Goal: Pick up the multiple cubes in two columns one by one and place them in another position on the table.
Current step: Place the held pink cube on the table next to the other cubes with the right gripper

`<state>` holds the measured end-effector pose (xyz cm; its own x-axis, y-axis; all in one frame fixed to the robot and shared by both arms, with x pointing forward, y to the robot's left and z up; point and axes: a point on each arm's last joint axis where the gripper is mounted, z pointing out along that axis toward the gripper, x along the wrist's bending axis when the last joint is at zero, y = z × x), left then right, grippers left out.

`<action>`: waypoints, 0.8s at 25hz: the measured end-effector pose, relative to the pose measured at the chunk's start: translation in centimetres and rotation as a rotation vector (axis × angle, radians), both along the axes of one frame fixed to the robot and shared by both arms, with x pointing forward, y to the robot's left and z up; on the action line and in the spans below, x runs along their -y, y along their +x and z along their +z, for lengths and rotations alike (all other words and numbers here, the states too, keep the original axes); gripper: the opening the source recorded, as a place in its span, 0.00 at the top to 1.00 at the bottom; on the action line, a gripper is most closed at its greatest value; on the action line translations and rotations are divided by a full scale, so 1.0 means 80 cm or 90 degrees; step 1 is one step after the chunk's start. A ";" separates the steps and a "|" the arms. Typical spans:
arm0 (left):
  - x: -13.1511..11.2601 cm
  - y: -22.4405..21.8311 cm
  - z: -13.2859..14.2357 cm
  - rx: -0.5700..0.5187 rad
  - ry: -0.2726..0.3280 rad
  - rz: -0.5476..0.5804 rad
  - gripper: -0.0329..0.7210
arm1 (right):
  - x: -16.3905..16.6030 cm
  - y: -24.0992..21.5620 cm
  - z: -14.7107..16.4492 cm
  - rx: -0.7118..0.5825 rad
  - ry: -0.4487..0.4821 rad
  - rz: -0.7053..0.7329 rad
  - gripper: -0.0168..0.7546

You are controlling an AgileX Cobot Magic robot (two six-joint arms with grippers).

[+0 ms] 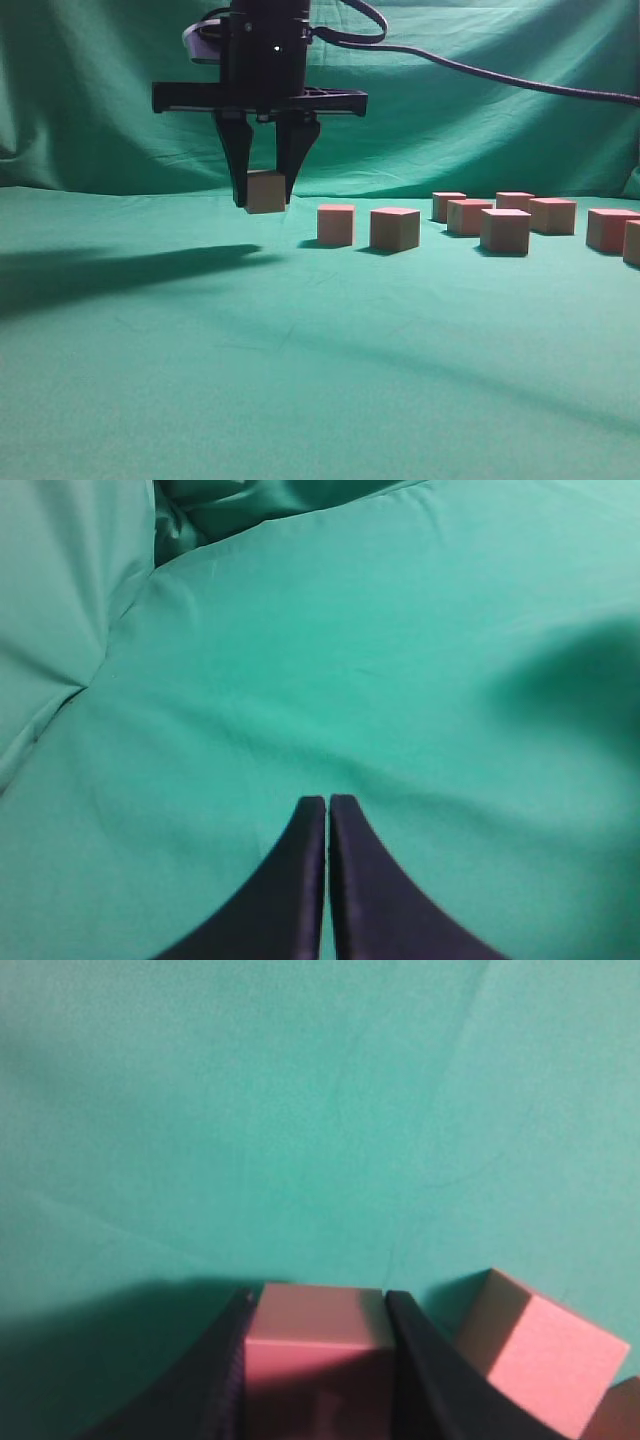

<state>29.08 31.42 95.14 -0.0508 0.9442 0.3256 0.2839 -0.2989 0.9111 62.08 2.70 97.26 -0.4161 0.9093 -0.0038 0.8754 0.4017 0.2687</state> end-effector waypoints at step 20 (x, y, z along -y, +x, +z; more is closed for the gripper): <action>0.000 0.000 0.000 0.000 0.000 0.000 0.96 | -0.001 0.012 -0.035 -0.007 0.005 0.000 0.54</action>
